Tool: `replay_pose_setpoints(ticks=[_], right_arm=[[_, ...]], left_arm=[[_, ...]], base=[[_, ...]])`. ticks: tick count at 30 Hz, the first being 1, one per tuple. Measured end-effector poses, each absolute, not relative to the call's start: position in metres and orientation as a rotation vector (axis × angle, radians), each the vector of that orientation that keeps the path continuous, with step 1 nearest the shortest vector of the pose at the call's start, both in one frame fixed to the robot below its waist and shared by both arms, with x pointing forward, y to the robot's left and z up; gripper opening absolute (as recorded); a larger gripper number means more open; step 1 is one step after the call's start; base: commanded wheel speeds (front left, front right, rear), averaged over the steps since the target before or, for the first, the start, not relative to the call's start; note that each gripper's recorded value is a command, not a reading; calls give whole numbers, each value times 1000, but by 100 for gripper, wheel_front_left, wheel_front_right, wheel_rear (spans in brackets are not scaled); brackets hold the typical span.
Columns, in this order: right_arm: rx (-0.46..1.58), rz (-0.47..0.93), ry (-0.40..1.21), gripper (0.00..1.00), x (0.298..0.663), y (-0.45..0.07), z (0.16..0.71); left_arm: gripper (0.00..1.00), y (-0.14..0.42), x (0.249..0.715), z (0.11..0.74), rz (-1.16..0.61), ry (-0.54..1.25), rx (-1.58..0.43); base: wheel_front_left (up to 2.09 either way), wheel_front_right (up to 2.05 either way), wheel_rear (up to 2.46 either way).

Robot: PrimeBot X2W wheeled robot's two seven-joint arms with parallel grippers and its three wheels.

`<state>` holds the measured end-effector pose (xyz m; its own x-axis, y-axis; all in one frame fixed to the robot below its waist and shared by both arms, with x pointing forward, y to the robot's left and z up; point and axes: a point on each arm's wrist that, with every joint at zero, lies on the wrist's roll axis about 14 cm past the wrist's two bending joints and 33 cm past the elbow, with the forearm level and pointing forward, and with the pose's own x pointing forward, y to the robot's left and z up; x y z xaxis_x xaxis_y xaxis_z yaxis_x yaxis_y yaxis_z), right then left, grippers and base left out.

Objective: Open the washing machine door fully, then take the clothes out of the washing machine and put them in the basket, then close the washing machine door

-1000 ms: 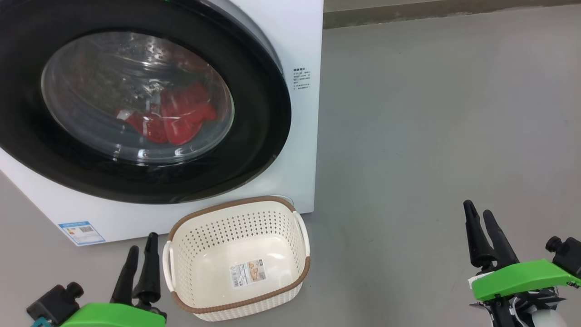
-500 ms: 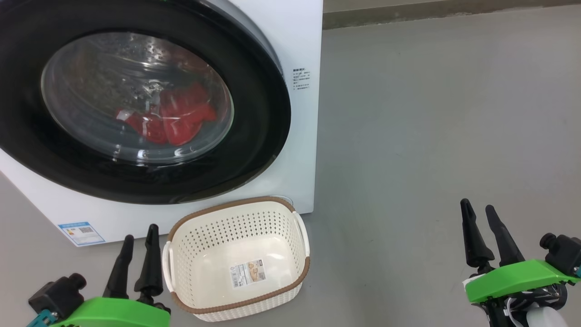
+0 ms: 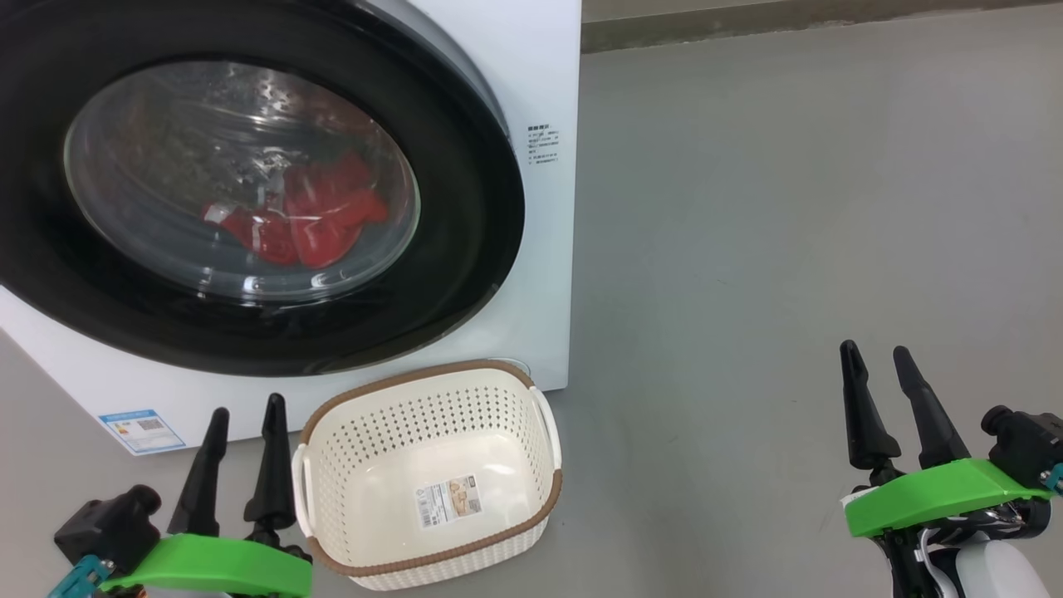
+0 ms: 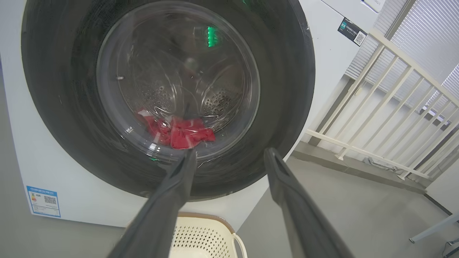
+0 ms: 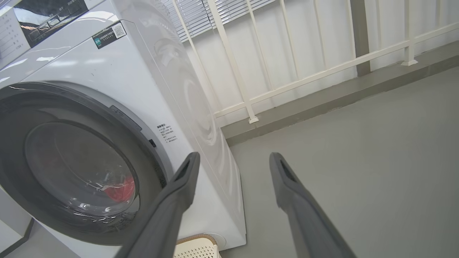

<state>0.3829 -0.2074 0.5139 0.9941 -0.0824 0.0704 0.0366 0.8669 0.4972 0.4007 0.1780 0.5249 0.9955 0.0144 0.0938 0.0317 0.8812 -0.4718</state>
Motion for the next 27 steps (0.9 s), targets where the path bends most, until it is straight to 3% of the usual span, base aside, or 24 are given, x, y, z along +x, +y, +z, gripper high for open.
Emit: replay_pose_setpoints(ticks=[27], right_arm=[[227, -3, -156, 100, 385, -197, 532]], left_arm=[[100, 168, 406, 547, -58, -188, -196]], base=[[0, 0, 0]])
